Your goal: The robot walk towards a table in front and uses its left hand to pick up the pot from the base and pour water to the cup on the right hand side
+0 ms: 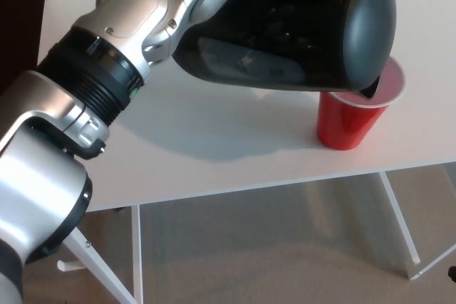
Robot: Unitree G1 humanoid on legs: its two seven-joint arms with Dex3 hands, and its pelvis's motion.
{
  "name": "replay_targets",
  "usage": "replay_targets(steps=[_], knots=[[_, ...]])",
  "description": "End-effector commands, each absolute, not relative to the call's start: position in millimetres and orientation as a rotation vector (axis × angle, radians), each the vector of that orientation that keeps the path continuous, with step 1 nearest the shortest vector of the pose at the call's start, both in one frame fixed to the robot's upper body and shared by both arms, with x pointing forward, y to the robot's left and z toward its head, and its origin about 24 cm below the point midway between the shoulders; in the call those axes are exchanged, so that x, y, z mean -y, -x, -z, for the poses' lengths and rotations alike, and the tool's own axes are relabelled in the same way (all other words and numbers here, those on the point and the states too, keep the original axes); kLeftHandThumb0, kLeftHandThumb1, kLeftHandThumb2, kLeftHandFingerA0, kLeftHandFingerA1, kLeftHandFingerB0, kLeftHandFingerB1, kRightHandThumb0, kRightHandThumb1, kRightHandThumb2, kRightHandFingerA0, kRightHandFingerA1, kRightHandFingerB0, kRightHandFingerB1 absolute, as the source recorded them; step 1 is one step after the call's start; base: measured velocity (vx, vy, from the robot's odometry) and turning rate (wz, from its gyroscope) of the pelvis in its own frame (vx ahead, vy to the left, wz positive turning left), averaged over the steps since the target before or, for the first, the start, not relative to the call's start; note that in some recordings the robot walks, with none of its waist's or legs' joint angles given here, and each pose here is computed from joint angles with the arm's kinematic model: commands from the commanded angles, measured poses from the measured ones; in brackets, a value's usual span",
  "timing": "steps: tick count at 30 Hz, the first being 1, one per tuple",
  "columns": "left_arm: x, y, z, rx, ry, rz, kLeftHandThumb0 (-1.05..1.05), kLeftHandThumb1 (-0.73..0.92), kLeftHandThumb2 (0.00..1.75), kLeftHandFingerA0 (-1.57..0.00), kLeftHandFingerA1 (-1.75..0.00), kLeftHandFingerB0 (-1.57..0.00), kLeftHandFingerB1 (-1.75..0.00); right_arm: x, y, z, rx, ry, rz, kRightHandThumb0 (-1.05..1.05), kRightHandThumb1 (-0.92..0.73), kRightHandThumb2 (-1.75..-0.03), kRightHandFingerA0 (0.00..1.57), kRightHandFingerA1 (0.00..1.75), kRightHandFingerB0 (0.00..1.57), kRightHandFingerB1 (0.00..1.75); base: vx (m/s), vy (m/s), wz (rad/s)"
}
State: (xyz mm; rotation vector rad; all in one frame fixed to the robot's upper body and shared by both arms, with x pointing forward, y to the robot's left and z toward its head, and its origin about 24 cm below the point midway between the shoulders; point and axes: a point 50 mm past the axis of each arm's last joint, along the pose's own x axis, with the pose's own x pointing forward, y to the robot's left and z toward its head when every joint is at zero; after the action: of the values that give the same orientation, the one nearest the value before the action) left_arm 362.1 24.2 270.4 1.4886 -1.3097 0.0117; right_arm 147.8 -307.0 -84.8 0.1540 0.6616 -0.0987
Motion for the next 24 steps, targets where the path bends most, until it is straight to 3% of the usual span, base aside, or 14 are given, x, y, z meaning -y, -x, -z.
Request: replay_targets(steps=[1,2,3,10,12,13,14,19,20,22,24], knots=[[-22.9,-358.7,-293.8,1.417,-1.496,-0.105,-0.29,0.55,0.58,-0.84,-1.63,-0.97,-0.76,312.9,-146.6,83.1,-0.677,-0.134,0.113,-0.12,-0.41,-0.85,0.43,0.63,0.3,0.56,0.0,0.0,0.0],[-22.7,-359.2,-294.9,1.424,-1.509,-0.119,-0.39,0.43,0.71,-1.01,-1.46,-0.96,-0.84,312.9,-146.5,83.2,-0.679,-0.14,0.113,-0.12,-0.42,-0.86,0.42,0.62,0.29,0.55,0.0,0.0,0.0],[-22.3,-359.7,-295.2,1.424,-1.516,-0.121,-0.32,0.56,0.6,-0.85,-1.6,-0.97,-0.77,312.9,-146.2,83.4,-0.68,-0.143,0.115,-0.11,-0.41,-0.86,0.43,0.63,0.3,0.55,0.0,0.0,0.0],[-19.2,-359.7,-295.3,1.423,-1.543,-0.116,-0.34,0.57,0.6,-0.83,-1.6,-0.95,-0.82,313.1,-146.4,83.4,-0.682,-0.133,0.113,-0.13,-0.41,-0.85,0.44,0.63,0.3,0.55,0.0,0.0,0.0],[-18.1,-357.9,-293.0,1.416,-1.596,-0.125,-0.36,0.61,0.61,-0.84,-1.6,-0.93,-0.91,312.6,-144.7,84.8,-0.687,-0.13,0.102,-0.14,-0.41,-0.85,0.44,0.63,0.3,0.55,0.0,0.0,0.0],[-18.7,-358.0,-292.3,1.419,-1.59,-0.128,-0.37,0.6,0.58,-0.86,-1.58,-0.93,-0.79,312.4,-145.1,84.4,-0.687,-0.132,0.107,-0.13,-0.41,-0.85,0.45,0.63,0.32,0.56,0.0,0.0,0.0],[-19.1,-358.3,-291.7,1.415,-1.578,-0.126,-0.36,0.55,0.6,-0.85,-1.63,-0.95,-0.8,312.5,-145.2,84.3,-0.686,-0.137,0.107,-0.14,-0.59,-0.57,0.53,0.55,0.42,0.46,0.0,0.0,0.0],[-23.0,-362.6,-288.9,1.384,-1.529,-0.158,-0.36,0.58,0.61,-0.86,-1.65,-0.97,-0.82,312.9,-144.7,85.1,-0.69,-0.157,0.12,-0.12,-0.61,-0.57,0.54,0.54,0.43,0.45,0.0,0.0,0.0],[-25.8,-364.4,-288.2,1.352,-1.513,-0.165,-0.33,0.59,0.59,-0.83,-1.66,-0.95,-0.69,312.9,-144.4,85.2,-0.69,-0.154,0.119,-0.12,-0.6,-0.57,0.55,0.55,0.44,0.45,0.0,0.0,0.0],[-32.3,-368.5,-287.1,1.199,-1.409,-0.171,-0.29,0.64,0.59,-0.83,-1.64,-0.89,-0.77,311.9,-143.9,85.1,-0.689,-0.161,0.118,-0.11,-0.61,-0.57,0.55,0.55,0.42,0.45,0.0,0.0,0.0],[-36.6,-369.4,-287.0,1.128,-1.342,-0.17,-0.31,0.65,0.59,-0.82,-1.62,-0.88,-0.73,311.0,-143.1,85.3,-0.688,-0.162,0.115,-0.11,-0.61,-0.57,0.55,0.54,0.43,0.45,0.0,0.0,0.0]])
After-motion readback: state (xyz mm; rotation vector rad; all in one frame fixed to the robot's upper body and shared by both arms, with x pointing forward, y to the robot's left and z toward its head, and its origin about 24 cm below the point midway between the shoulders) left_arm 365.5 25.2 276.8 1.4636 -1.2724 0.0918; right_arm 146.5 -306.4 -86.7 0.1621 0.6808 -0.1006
